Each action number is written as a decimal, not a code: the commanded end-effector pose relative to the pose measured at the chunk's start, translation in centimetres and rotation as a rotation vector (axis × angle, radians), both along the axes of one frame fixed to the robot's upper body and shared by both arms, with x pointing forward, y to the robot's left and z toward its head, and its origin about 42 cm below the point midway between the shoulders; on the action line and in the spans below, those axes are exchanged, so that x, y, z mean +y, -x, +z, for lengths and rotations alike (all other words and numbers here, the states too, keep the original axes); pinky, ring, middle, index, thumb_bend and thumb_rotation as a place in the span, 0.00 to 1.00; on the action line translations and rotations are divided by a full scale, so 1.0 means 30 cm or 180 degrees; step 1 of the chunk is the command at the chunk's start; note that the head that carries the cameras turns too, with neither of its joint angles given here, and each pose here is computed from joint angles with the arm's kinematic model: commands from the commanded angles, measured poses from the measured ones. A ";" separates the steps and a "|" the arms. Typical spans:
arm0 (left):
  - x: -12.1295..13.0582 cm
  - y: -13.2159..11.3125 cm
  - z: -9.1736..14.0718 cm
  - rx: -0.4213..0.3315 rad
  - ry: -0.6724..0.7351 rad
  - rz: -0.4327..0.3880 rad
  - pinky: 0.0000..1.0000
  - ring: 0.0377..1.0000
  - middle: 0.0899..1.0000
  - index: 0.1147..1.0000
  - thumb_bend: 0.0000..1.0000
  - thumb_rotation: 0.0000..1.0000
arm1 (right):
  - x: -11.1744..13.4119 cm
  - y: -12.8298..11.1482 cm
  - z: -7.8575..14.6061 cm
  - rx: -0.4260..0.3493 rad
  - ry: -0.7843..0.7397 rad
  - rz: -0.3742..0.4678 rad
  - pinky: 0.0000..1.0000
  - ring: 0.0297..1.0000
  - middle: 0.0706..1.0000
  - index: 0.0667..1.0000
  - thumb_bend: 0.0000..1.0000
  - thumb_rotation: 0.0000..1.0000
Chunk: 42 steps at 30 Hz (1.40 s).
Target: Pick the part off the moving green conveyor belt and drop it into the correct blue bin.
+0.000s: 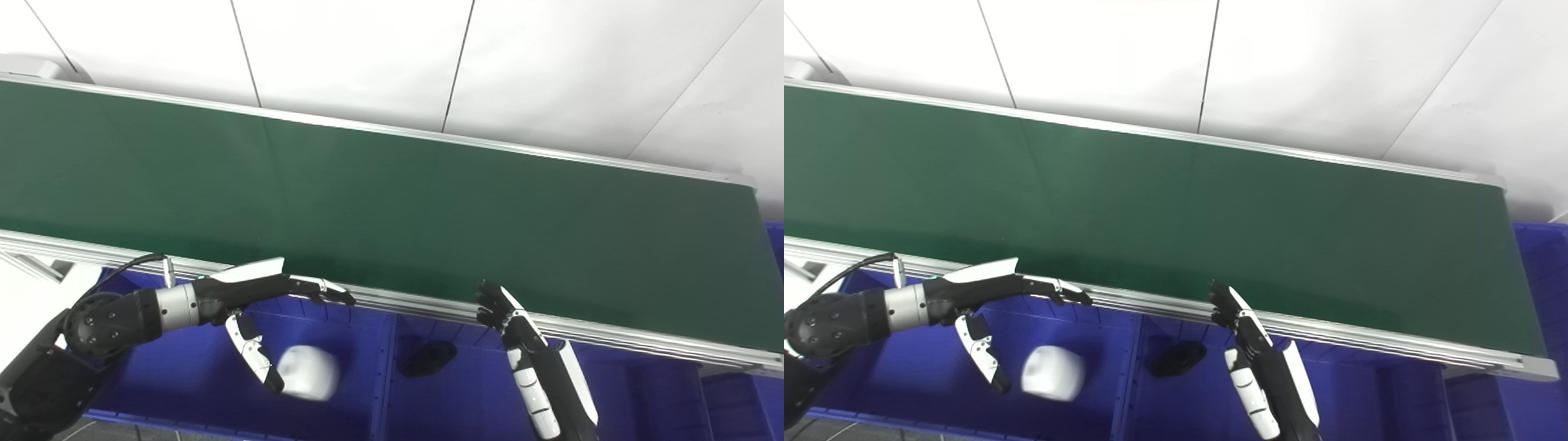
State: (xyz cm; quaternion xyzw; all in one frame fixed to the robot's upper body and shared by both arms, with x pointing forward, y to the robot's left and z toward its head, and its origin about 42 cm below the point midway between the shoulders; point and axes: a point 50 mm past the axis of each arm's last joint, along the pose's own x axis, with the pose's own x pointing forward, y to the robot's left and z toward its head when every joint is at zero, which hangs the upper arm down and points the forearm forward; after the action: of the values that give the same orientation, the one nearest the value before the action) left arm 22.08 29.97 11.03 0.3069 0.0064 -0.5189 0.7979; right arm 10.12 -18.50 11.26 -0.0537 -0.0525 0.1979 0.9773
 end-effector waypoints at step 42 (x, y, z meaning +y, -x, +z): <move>-0.199 0.251 0.031 0.0330 0.1272 0.0661 1.00 1.00 1.00 1.00 0.37 0.78 | 0.044 0.043 0.054 -0.0062 0.0151 0.0033 0.84 0.90 0.92 0.91 0.41 1.00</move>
State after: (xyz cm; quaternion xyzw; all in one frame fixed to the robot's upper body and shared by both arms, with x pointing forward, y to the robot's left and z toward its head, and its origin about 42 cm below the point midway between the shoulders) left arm 14.09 23.94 11.09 0.1136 -0.0022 -0.4410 0.8903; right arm 8.87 -17.44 11.94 -0.0859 -0.0426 0.2066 0.9737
